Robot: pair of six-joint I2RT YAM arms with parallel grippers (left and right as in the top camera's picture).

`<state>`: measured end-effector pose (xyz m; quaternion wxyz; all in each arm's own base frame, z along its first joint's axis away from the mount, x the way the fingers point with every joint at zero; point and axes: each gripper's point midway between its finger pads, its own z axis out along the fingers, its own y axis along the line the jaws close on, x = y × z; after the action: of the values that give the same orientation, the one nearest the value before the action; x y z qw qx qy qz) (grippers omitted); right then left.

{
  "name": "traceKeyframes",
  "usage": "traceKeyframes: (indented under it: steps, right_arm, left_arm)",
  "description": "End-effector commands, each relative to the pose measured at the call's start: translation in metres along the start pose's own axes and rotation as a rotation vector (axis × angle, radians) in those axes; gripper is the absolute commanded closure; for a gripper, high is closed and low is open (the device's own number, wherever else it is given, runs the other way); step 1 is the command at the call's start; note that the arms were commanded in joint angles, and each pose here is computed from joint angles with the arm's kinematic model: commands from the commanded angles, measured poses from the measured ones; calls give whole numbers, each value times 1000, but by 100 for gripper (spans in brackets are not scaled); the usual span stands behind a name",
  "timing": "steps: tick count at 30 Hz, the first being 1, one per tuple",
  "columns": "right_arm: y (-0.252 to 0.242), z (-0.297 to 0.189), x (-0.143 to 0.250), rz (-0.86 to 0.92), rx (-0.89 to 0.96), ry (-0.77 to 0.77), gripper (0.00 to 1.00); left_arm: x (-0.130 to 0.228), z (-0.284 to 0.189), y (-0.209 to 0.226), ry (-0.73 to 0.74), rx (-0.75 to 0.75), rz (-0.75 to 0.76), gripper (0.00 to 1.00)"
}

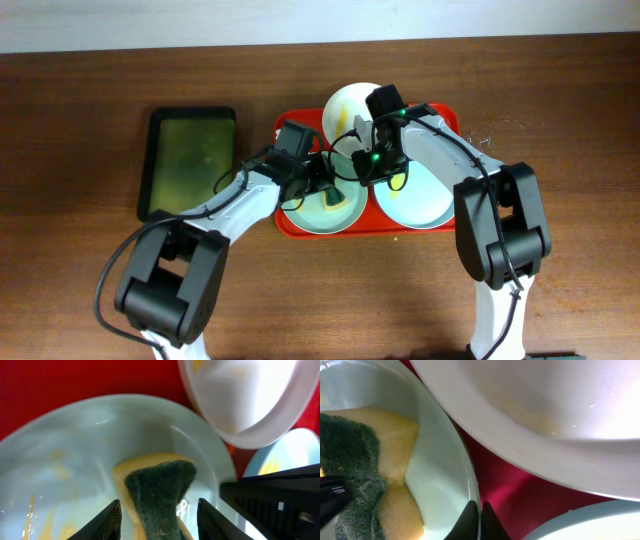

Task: Clean dirty plates on tray and stack at the side
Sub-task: 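Hold the pale green plate with the right gripper and scrub it with the sponge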

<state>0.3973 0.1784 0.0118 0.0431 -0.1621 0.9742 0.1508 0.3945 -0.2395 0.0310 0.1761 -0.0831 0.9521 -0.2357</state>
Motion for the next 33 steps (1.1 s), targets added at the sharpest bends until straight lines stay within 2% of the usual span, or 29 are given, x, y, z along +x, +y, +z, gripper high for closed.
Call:
traceKeyframes:
  steps: [1, 3, 7, 11, 15, 17, 20, 24, 27, 30, 33]
  right_arm:
    - [-2, 9, 7, 6, 6, 32, 96]
    - [-2, 9, 7, 6, 8, 32, 96]
    - [-3, 8, 8, 7, 10, 33, 96]
    - [-6, 8, 10, 9, 31, 43, 96]
    - [-8, 8, 11, 10, 40, 46, 96]
    - [-8, 8, 11, 10, 40, 47, 96]
    - [-8, 8, 12, 11, 39, 50, 96]
    - [-5, 8, 10, 25, 25, 41, 96]
    - [-5, 8, 9, 24, 24, 38, 96]
    - [-5, 8, 9, 28, 25, 39, 96]
    - [-5, 8, 9, 35, 25, 38, 95]
  left_arm:
    - [14, 17, 7, 35, -32, 2, 55]
    - [13, 17, 6, 31, -29, 4, 58]
    - [13, 16, 11, 36, -45, 27, 99]
    - [2, 0, 34, 30, -109, -26, 100]
    - [-14, -32, 78, -59, -333, -49, 100]
    - [-19, -44, 86, -94, -394, -44, 100]
    - [-31, -64, 74, -153, -364, -40, 100]
    - [-30, -63, 30, -117, -143, -33, 100]
    - [-20, -44, 33, -76, -150, -38, 100]
    - [6, -8, 39, 24, -158, -30, 100]
    - [13, 6, 54, 45, -210, -16, 100]
